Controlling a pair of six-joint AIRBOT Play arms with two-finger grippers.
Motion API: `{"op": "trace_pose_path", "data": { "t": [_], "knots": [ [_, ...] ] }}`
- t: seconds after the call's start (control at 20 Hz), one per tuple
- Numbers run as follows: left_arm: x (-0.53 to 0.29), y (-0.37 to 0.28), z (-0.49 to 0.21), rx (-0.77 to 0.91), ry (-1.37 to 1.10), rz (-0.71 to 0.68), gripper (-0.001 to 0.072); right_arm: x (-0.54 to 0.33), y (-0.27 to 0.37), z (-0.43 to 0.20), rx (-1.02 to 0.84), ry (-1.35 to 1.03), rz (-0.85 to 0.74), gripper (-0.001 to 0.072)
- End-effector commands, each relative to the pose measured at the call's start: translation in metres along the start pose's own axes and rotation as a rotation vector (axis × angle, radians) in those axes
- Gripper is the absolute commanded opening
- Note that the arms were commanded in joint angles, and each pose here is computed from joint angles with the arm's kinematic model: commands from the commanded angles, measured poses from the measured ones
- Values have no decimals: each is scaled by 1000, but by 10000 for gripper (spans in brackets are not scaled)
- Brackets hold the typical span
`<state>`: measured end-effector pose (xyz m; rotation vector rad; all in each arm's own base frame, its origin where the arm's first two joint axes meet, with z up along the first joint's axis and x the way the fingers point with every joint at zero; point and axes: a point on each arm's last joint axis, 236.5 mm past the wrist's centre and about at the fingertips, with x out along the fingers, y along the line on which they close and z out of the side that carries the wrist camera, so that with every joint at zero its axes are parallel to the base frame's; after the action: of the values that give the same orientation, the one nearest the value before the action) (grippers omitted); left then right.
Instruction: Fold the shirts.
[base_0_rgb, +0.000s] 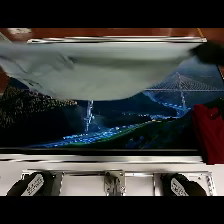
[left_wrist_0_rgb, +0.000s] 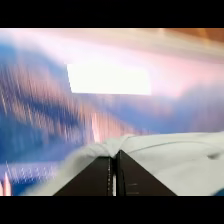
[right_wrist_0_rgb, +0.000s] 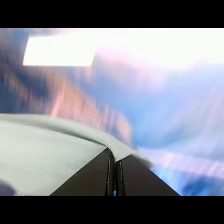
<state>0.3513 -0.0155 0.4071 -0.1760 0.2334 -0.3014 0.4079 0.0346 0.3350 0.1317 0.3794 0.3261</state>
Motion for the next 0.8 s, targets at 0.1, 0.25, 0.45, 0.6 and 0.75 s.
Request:
{"op": "trace_pose_path", "data": {
  "t": [0.1,0.25,0.45,0.6,0.75],
  "knots": [
    [-207,-133,134,343,-560,174,32,-250,85,118,-304,-581,-276,57],
    [-251,-130,105,319,-531,330,32,-299,88,85,-283,-551,-376,57],
    [-243,-110,48,292,-289,399,32,-295,69,38,-265,-354,-450,57],
    [-224,-94,32,260,-204,396,32,-264,52,12,-231,-179,-438,57],
    [-204,-77,25,246,-149,392,32,-232,31,6,-208,-74,-436,57]
  ]
}}
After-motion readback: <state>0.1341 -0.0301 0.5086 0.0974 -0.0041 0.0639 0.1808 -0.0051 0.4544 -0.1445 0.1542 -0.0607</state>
